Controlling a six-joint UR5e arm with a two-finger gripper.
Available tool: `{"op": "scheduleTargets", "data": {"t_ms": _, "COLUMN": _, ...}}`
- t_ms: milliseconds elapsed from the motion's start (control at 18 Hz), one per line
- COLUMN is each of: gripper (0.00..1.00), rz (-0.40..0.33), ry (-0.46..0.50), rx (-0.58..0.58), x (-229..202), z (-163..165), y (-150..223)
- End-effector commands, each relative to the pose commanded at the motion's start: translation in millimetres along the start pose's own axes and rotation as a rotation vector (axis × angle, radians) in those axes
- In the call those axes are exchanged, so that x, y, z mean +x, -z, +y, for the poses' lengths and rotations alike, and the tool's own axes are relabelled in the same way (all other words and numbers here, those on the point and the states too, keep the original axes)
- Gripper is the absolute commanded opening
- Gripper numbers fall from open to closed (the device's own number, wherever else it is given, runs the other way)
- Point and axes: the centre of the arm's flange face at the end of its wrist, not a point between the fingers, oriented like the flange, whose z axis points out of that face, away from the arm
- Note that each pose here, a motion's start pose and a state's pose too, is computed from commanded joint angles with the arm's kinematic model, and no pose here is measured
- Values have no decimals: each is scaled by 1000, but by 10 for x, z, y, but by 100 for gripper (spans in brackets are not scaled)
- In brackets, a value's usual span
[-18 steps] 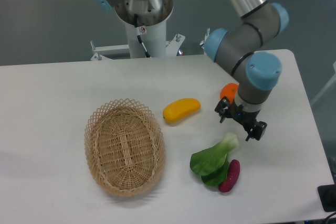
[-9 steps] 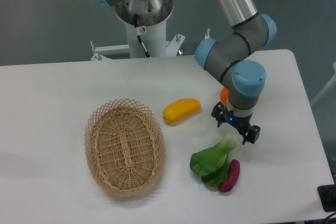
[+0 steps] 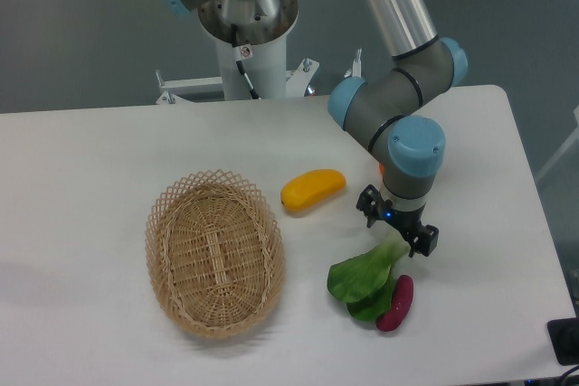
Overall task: Pick up the green vegetable from the table
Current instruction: 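Lower the open gripper onto the bok choy stem, then close the gripper on the bok choy stem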
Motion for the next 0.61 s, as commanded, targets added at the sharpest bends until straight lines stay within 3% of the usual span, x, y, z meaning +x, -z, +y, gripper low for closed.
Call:
{"op": "scheduleTargets", "data": {"t_ms": 111, "gripper": 78, "rz": -2, "ry": -2, "rx": 0, "x": -2, "z": 0, "y": 2}}
{"op": "scheduleTargets", "data": {"t_ms": 222, "gripper": 70, "rz": -3, "ry": -2, "rx": 1, "x": -2, "z": -1, "y": 11}}
{"op": "scheduleTargets", "data": {"t_ms": 611, "gripper": 59, "rz": -12, "ry": -6, "rx": 2, "x": -12, "z": -4, "y": 65}}
